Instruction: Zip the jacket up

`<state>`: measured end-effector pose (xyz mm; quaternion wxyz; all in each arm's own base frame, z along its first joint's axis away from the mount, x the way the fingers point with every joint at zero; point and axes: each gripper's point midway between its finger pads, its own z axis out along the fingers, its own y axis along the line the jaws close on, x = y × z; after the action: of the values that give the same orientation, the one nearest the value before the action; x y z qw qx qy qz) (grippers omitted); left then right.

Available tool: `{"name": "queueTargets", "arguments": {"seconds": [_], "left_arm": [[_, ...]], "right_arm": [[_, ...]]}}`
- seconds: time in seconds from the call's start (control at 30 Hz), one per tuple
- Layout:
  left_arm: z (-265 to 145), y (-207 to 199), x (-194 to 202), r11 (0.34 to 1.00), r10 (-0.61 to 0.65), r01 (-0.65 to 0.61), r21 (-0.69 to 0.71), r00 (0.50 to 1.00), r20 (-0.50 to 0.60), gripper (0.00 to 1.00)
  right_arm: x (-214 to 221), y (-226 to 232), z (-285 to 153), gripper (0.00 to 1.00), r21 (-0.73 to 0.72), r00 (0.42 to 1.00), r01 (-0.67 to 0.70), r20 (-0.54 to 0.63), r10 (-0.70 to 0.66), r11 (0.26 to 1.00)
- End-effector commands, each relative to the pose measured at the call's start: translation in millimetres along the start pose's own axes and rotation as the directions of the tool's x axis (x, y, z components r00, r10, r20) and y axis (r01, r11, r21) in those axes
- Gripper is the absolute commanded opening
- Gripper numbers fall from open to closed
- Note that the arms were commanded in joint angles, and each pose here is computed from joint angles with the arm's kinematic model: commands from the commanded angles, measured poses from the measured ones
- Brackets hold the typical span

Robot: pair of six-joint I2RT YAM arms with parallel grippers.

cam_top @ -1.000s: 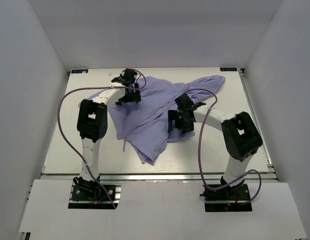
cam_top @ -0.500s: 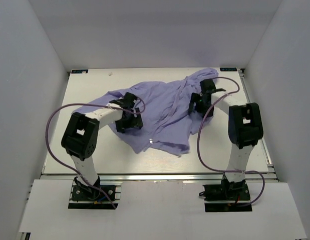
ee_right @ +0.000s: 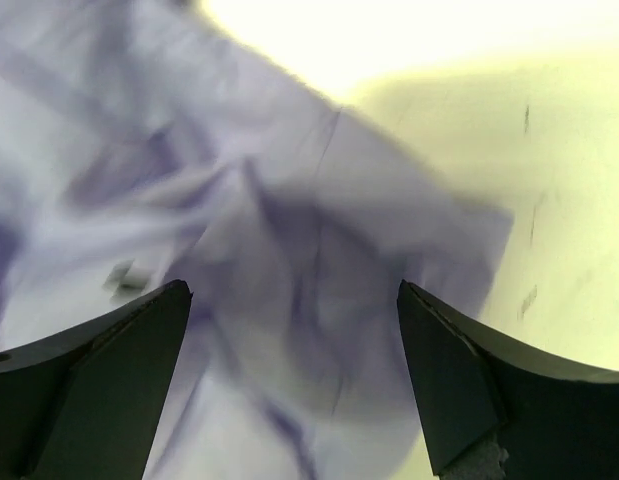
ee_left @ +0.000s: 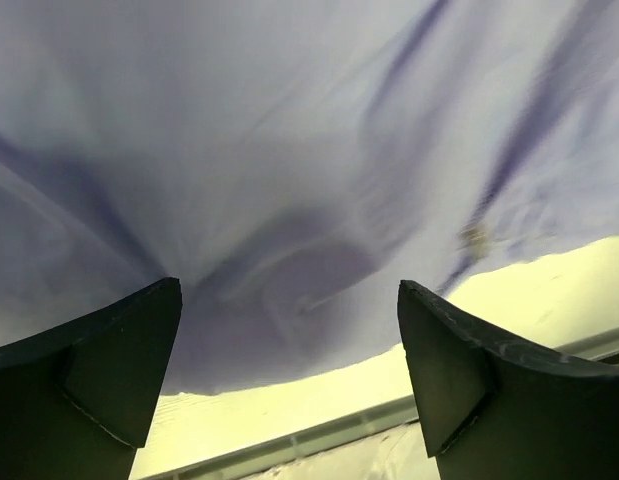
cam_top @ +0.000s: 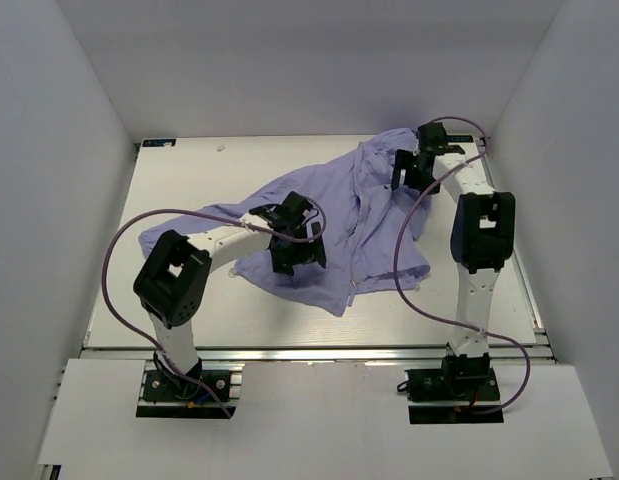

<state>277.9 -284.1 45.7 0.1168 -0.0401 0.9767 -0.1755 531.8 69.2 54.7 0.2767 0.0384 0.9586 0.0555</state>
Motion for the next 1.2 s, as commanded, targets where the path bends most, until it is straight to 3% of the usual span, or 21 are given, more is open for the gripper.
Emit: {"name": "queueTargets", "arguments": {"seconds": [0.0,0.07,0.13,0.27,0.37,0.57,0.7,1.0,1.17], "left_arm": [[-40.5,-23.1,-44.1,0.999,0.029,-0.036,0.036,0.985,0.169,0.98],[-53.3,-29.8,-54.2,0.997,0.049,-0.061,0.049,0.976,0.214,0.98],[-65.7,-26.8,-67.5,0.998,0.050,-0.055,0.011,0.959,0.278,0.98],[-81.2,-22.0,-76.9,0.999,0.050,-0.044,-0.025,0.944,0.327,0.98],[-90.2,-10.7,-71.9,0.998,0.046,-0.032,-0.046,0.937,0.347,0.98],[-97.5,23.2,-43.6,0.998,0.015,0.010,-0.069,0.935,0.355,0.98],[-96.1,52.9,-20.8,0.990,-0.023,0.068,-0.123,0.941,0.336,0.98],[-100.8,75.2,5.9,0.989,-0.067,0.108,-0.103,0.937,0.343,0.98],[-100.7,71.6,3.9,0.990,-0.071,0.107,-0.088,0.936,0.344,0.98]], "right_arm": [[-26.3,27.1,-83.7,0.89,-0.101,0.989,0.075,0.134,-0.061,0.992],[10.3,36.3,-91.9,0.89,-0.111,0.992,0.096,0.096,-0.086,0.989],[20.8,50.7,-127.0,0.89,-0.125,0.982,0.136,0.147,-0.117,0.983],[101.6,94.0,-155.7,0.89,-0.142,0.967,0.248,0.095,-0.237,0.958],[149.4,129.4,-167.5,0.89,-0.228,0.954,0.300,0.053,-0.295,0.926],[218.5,159.1,-154.3,0.89,-0.238,0.914,0.376,-0.061,-0.400,0.896],[232.9,163.7,-143.0,0.88,-0.181,0.914,0.374,-0.095,-0.395,0.909],[261.6,148.0,-114.8,0.72,-0.127,0.912,0.356,-0.169,-0.373,0.926],[264.9,147.3,-104.4,0.55,-0.112,0.910,0.358,-0.180,-0.373,0.927]]}}
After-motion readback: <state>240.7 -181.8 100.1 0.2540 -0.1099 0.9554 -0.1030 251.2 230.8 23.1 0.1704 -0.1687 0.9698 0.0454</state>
